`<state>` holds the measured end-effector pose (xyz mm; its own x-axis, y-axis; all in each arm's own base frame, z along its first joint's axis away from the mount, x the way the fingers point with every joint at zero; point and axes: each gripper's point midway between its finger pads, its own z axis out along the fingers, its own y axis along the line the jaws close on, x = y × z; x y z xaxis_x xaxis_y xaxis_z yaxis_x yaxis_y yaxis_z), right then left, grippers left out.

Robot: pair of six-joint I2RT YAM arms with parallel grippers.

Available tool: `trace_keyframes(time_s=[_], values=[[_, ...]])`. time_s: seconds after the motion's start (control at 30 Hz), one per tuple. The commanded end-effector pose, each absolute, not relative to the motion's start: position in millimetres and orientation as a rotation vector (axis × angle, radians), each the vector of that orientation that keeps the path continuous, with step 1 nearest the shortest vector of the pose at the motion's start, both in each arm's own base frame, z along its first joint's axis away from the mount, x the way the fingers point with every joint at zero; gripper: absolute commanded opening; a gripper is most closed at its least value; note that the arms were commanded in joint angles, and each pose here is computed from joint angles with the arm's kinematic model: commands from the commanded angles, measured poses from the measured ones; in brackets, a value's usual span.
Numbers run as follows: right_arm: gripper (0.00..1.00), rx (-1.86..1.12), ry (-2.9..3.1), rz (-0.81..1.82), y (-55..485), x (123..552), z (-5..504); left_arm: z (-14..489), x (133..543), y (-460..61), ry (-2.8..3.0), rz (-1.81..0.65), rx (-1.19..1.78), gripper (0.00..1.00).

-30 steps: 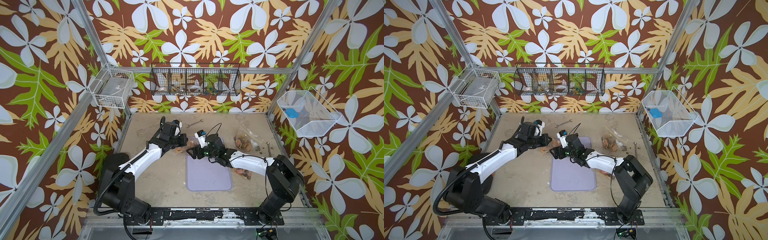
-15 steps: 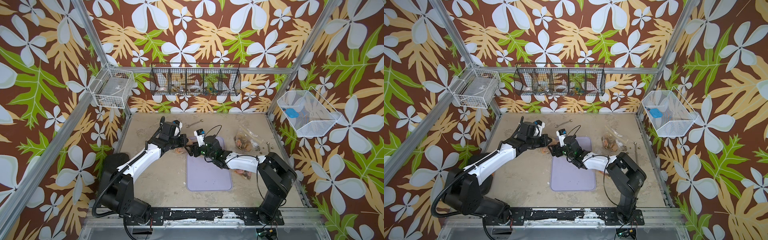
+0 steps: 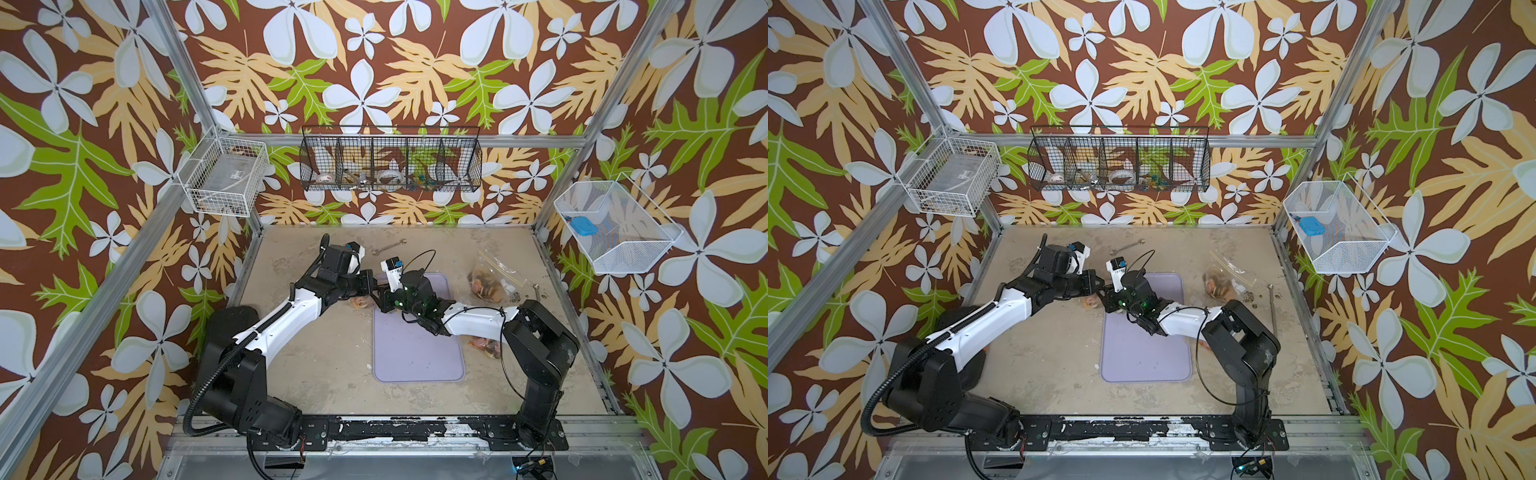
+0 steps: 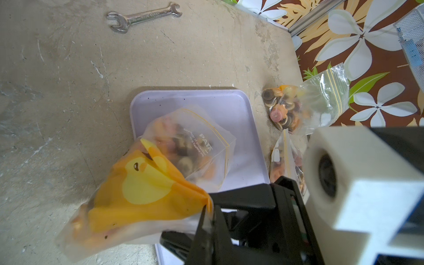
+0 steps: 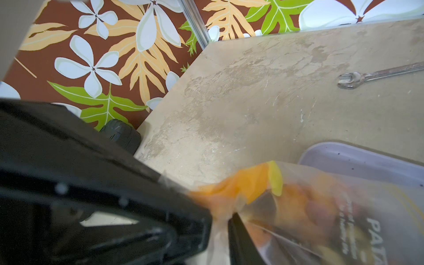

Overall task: Pour cookies out of the ziploc bag
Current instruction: 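Pour the cookies out of the ziploc bag onto the tray.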

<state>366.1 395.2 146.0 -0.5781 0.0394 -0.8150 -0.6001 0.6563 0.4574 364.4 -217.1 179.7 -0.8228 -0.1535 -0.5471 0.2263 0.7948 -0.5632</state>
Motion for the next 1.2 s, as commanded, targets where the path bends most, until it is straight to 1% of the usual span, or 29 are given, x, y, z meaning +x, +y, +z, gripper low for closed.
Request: trace_keyframes(time_s=[0.0,0.17,0.3,0.37,0.4,0.43,0.5,0.53,0.57,0.63,0.67,0.73,0.83,0.97,1.1,1.17], values=[[0.13,-0.397,1.989,0.957,394,371,154,183,360,-220,2.384,-0.885,0.071,0.00],[0.01,-0.338,2.000,0.988,383,376,153,185,357,-215,2.374,-0.860,0.068,0.00],[0.00,-0.305,2.006,1.018,375,377,153,185,356,-210,2.372,-0.852,0.060,0.02],[0.00,-0.292,2.006,1.031,373,378,154,184,354,-209,2.372,-0.851,0.058,0.06],[0.00,-0.287,2.007,1.041,372,378,155,183,354,-207,2.371,-0.847,0.054,0.12],[0.00,-0.282,2.004,1.052,371,378,156,186,353,-204,2.362,-0.840,0.048,0.24],[0.00,-0.272,2.003,1.079,371,377,159,190,353,-195,2.332,-0.811,0.023,0.52],[0.00,-0.263,2.000,1.091,371,377,161,193,353,-187,2.306,-0.795,-0.006,0.69],[0.00,-0.255,1.996,1.101,370,377,164,195,353,-178,2.279,-0.776,-0.037,0.81],[0.00,-0.240,1.996,1.116,368,378,168,194,354,-159,2.256,-0.733,-0.111,0.95],[0.00,-0.239,1.995,1.127,368,377,170,190,353,-152,2.253,-0.735,-0.141,0.97],[0.00,-0.234,1.999,1.142,369,377,171,181,352,-147,2.258,-0.760,-0.182,0.98],[0.00,-0.212,2.003,1.163,367,377,174,168,350,-148,2.273,-0.783,-0.220,0.98],[0.00,-0.165,1.999,1.234,364,377,177,163,353,-151,2.252,-0.832,-0.254,0.98],[0.00,-0.141,1.997,1.281,364,375,179,158,356,-158,2.254,-0.881,-0.258,0.98],[0.00,-0.126,1.995,1.300,363,375,181,156,357,-162,2.252,-0.916,-0.262,0.95]])
